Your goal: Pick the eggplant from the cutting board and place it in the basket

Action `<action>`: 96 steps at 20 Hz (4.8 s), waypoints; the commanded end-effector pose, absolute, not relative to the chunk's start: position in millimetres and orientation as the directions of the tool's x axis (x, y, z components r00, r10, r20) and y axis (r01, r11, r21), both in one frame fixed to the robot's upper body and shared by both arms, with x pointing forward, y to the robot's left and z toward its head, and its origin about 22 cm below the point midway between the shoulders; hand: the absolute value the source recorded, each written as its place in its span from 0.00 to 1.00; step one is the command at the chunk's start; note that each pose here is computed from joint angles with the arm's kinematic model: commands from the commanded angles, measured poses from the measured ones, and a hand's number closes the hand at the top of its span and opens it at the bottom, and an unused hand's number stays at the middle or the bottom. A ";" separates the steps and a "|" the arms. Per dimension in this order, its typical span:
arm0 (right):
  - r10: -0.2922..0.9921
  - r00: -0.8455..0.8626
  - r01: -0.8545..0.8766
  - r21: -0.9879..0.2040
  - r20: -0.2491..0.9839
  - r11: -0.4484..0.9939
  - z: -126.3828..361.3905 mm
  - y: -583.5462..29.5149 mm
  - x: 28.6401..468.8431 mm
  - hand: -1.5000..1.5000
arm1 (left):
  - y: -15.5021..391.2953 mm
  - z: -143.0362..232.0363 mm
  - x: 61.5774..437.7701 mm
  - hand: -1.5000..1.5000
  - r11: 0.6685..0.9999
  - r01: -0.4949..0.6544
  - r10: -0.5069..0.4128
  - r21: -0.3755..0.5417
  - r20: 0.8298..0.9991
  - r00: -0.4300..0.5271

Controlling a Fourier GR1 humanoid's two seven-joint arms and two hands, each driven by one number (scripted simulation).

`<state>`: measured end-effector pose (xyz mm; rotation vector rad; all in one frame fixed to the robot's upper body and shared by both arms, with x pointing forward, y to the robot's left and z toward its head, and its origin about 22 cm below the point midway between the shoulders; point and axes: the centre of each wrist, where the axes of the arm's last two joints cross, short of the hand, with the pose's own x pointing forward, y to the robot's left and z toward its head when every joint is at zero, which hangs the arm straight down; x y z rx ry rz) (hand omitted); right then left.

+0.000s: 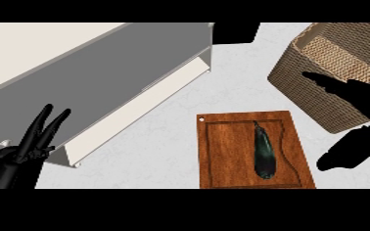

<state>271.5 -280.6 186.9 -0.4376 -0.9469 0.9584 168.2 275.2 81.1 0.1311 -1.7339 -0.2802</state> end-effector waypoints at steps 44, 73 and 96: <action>0.855 0.269 -0.455 -0.725 0.443 0.518 43.0 -239.7 257.1 0.00 | 270.4 65.4 239.8 0.50 0.947 0.168 -0.248 0.272 0.957 -0.152; 0.923 0.186 -0.637 -0.674 0.337 0.374 -29.5 -221.6 243.6 1.00 | 256.2 86.5 275.7 0.50 0.943 0.191 -0.243 0.274 0.955 -0.170; 0.655 0.299 0.347 -0.718 0.694 0.603 88.7 -79.9 364.3 1.00 | 254.9 66.6 270.5 0.50 0.941 0.198 -0.243 0.276 0.954 -0.177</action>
